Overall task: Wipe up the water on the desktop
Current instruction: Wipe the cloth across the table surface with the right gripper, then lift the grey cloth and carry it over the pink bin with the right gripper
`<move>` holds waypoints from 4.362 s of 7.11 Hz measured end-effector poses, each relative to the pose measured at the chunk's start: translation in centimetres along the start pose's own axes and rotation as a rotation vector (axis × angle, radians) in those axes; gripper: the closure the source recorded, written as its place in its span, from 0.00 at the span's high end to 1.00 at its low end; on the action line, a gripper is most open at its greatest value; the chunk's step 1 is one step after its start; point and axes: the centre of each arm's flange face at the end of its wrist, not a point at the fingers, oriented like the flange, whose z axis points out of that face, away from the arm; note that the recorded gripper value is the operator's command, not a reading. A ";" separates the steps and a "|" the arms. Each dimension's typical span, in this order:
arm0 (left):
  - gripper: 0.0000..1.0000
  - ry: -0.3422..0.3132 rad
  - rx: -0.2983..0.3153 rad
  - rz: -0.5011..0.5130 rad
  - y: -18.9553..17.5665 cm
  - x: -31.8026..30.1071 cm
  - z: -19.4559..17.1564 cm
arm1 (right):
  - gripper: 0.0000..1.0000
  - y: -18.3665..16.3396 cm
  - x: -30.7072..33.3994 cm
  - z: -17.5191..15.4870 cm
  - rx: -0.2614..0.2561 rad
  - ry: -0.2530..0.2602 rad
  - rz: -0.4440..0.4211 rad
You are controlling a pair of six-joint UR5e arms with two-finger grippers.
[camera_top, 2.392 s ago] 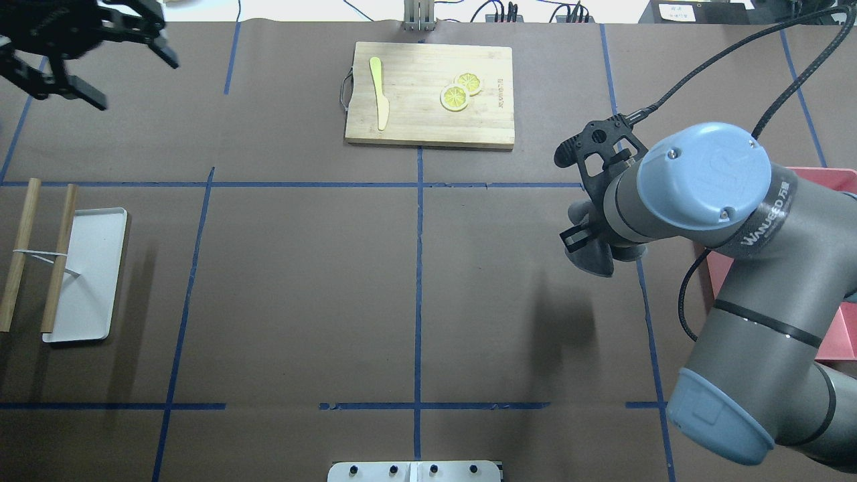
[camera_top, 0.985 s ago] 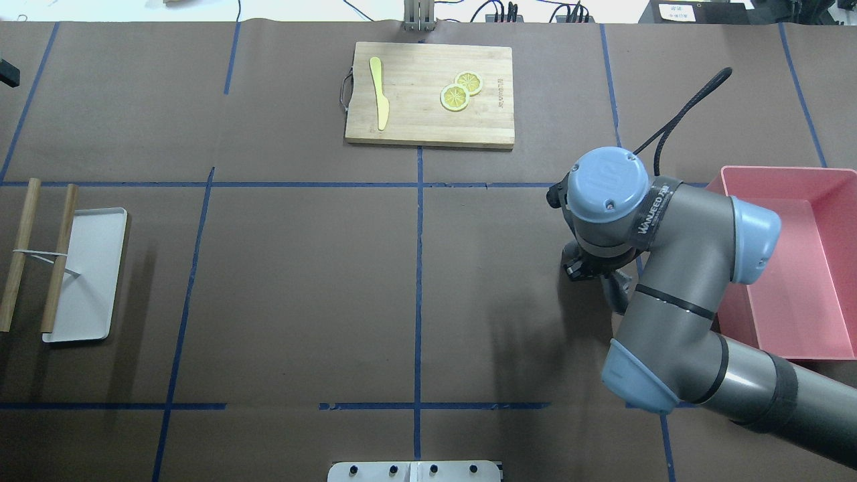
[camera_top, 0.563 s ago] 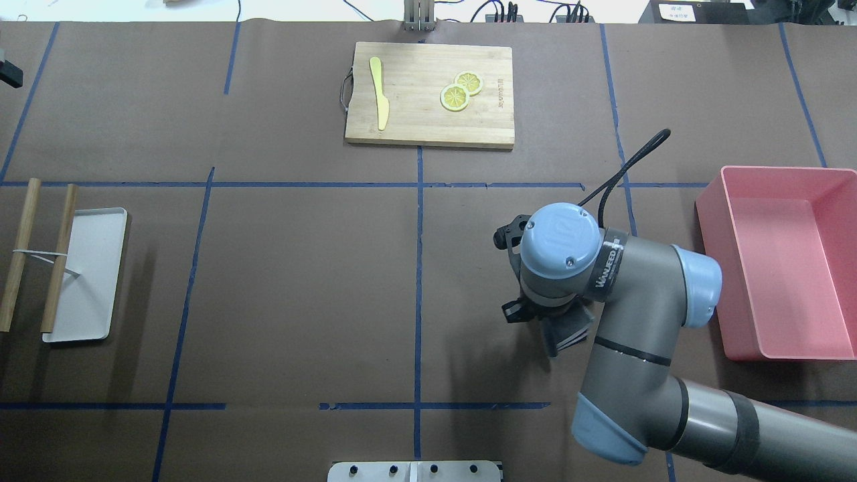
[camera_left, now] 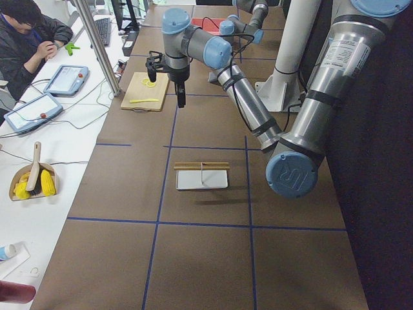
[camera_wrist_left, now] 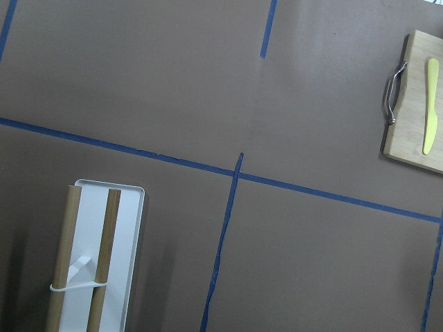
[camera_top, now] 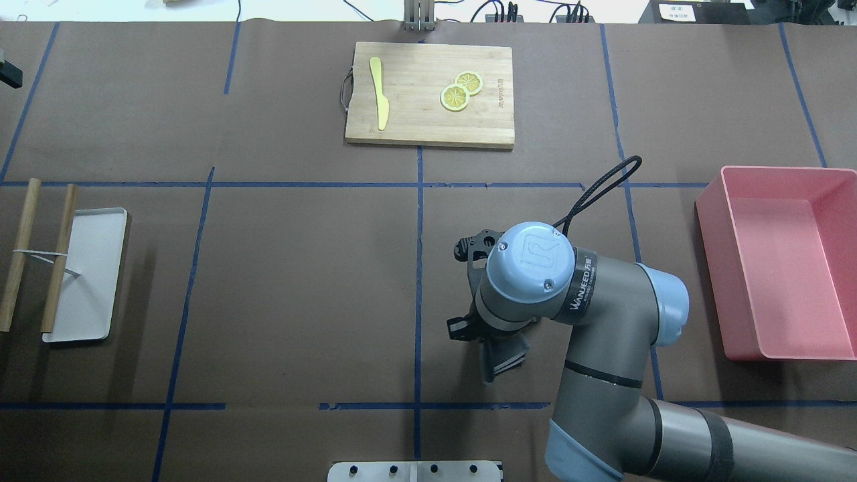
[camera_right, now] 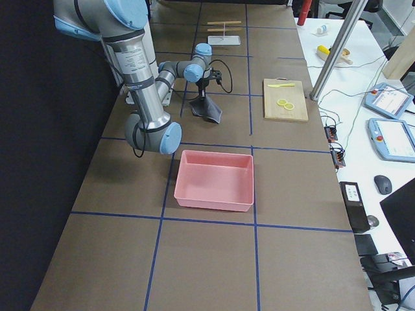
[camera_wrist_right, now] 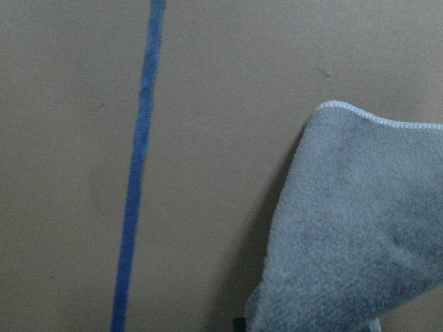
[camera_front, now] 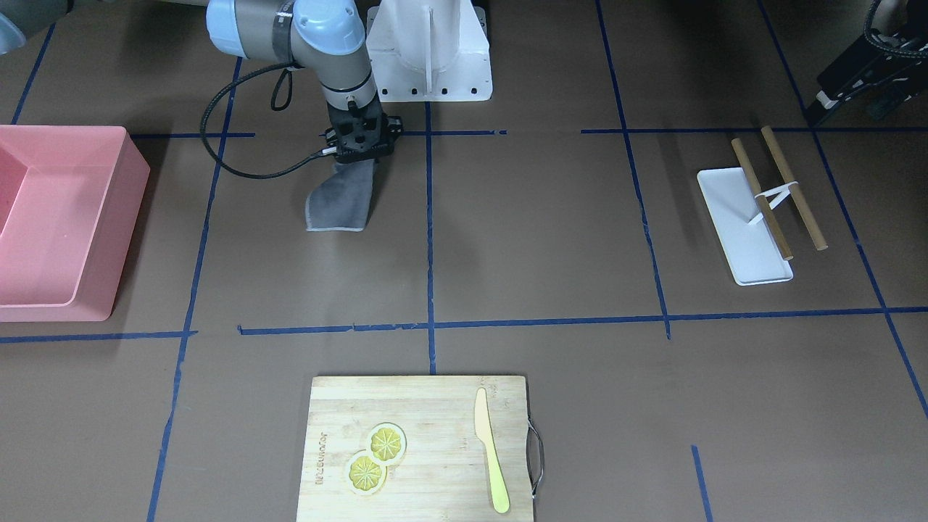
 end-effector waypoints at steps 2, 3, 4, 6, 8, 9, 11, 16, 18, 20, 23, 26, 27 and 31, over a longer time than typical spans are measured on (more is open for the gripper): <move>1.00 0.002 0.002 0.001 0.1 0.1 -0.1 | 0.00 -0.8 0.9 0.0 0.018 -0.038 0.053; 1.00 0.003 0.004 0.004 0.2 0.1 -0.2 | 0.00 -2.6 3.0 0.5 0.031 -0.014 0.079; 1.00 0.004 0.005 0.005 0.3 0.1 -0.3 | 0.00 -4.9 5.3 1.4 0.042 0.013 0.099; 1.00 0.005 0.006 0.007 0.4 0.1 -0.3 | 0.00 -9.7 9.8 2.0 0.055 0.026 0.125; 1.00 0.005 0.006 0.007 0.4 0.1 -0.4 | 0.00 -13.9 15.4 0.0 0.048 0.024 0.130; 1.00 0.005 0.007 0.008 0.4 0.2 -0.4 | 0.00 -15.3 18.1 -1.3 0.043 0.020 0.128; 1.00 0.006 0.008 0.008 0.5 0.2 -0.5 | 0.00 -17.0 21.2 -3.0 0.048 0.018 0.138; 1.00 0.000 0.001 0.006 0.2 -0.3 0.0 | 0.00 -12.2 15.4 1.2 -0.041 -0.006 0.149; 1.00 -0.001 0.001 0.007 0.2 -0.3 0.0 | 0.01 -7.2 9.7 0.8 -0.081 -0.070 0.180; 1.00 -0.004 -0.001 0.011 0.2 -0.5 0.1 | 0.01 -3.2 6.0 0.8 -0.116 -0.105 0.196; 1.00 -0.018 -0.019 0.049 0.4 -2.3 1.0 | 0.01 -3.4 4.8 -5.2 -0.036 -0.188 0.186; 1.00 -0.053 -0.055 0.141 0.3 -8.2 2.5 | 0.00 -8.6 9.8 -16.1 0.142 -0.254 0.248; 1.00 -0.070 -0.087 0.174 0.0 -11.6 3.7 | 0.00 -10.7 12.8 -19.8 0.194 -0.257 0.275; 1.00 -0.089 -0.159 0.251 -5.6 -24.7 10.7 | 0.02 -10.2 27.2 -26.5 0.248 -0.050 0.155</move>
